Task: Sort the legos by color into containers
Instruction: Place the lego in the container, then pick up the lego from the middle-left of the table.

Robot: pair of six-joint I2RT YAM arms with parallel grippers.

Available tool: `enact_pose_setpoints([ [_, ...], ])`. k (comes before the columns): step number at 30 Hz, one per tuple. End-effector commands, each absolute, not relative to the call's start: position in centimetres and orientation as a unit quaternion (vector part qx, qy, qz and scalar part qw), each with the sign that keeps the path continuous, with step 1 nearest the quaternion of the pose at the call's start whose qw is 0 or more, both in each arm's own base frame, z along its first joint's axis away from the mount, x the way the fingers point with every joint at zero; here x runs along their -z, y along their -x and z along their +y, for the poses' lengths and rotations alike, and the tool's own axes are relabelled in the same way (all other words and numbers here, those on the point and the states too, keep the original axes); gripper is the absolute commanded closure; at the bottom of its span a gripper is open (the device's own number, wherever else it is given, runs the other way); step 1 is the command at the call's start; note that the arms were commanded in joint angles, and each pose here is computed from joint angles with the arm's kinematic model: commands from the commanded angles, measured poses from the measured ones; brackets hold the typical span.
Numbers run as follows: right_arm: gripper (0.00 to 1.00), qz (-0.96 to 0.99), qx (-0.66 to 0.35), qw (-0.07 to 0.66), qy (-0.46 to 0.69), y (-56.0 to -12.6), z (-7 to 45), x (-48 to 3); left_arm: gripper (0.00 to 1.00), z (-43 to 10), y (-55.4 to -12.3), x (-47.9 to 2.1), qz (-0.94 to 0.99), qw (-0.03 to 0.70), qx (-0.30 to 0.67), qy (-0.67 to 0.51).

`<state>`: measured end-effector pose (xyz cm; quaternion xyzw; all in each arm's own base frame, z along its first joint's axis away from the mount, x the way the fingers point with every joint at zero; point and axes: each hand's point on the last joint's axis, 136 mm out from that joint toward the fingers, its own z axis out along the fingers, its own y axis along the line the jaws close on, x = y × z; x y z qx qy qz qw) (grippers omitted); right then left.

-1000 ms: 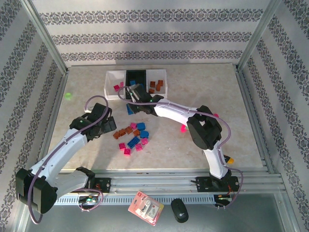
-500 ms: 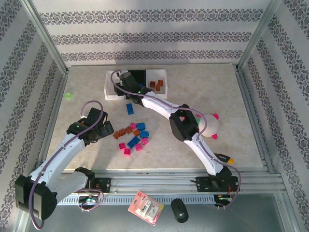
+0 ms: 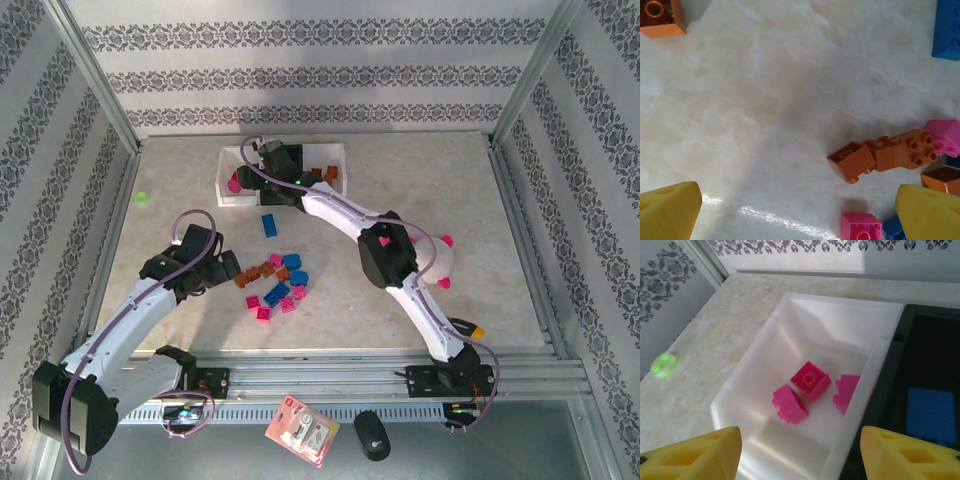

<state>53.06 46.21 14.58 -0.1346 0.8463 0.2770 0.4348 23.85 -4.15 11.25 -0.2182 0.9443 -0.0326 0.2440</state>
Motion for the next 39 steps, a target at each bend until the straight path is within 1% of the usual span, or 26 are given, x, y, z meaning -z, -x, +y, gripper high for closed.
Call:
enact_pose_setpoints([
  [1, 0.35, 0.803, -0.313, 0.484, 0.153, -50.9, 45.3, -22.4, 0.01, -4.6, -25.1, -11.8, 0.943, 0.257, 0.045, 0.207],
  [6, 0.32, 0.807, -0.31, 0.472, 0.171, -46.7, 42.4, -21.9, 0.01, -3.5, -25.9, -11.6, 0.943, 0.252, 0.007, 0.219],
  [10, 0.3, 0.818, -0.294, 0.455, 0.194, -42.9, 40.1, -20.4, 0.01, -0.6, -26.6, -11.8, 0.944, 0.249, -0.053, 0.208],
  [18, 0.26, 0.83, -0.267, 0.419, 0.254, -36.9, 37.8, -17.4, 0.01, 4.1, -28.5, -10.5, 0.944, 0.211, -0.08, 0.242],
  [21, 0.25, 0.834, -0.272, 0.406, 0.255, -35.6, 37.4, -16.7, 0.01, 5.4, -28.3, -9.1, 0.943, 0.182, -0.094, 0.264],
  [24, 0.25, 0.836, -0.277, 0.399, 0.255, -34.9, 37.4, -16.3, 0.01, 6.8, -28.6, -7.9, 0.938, 0.175, -0.109, 0.278],
  [29, 0.24, 0.834, -0.29, 0.396, 0.254, -34.5, 38.1, -16.3, 0.01, 8.7, -30.3, -6.7, 0.934, 0.184, -0.103, 0.289],
  [33, 0.24, 0.829, -0.299, 0.395, 0.26, -34.1, 38.6, -16.8, 0.0, 9.8, -31.3, -5.5, 0.935, 0.168, -0.101, 0.294],
  [37, 0.24, 0.83, -0.296, 0.394, 0.262, -33.9, 38.4, -16.7, 0.14, 10.7, -32.0, -4.0, 0.932, 0.154, -0.083, 0.319],
  [39, 0.24, 0.832, -0.293, 0.393, 0.26, -33.8, 38.1, -16.5, 0.18, 11.1, -32.2, -3.5, 0.929, 0.149, -0.077, 0.33],
])
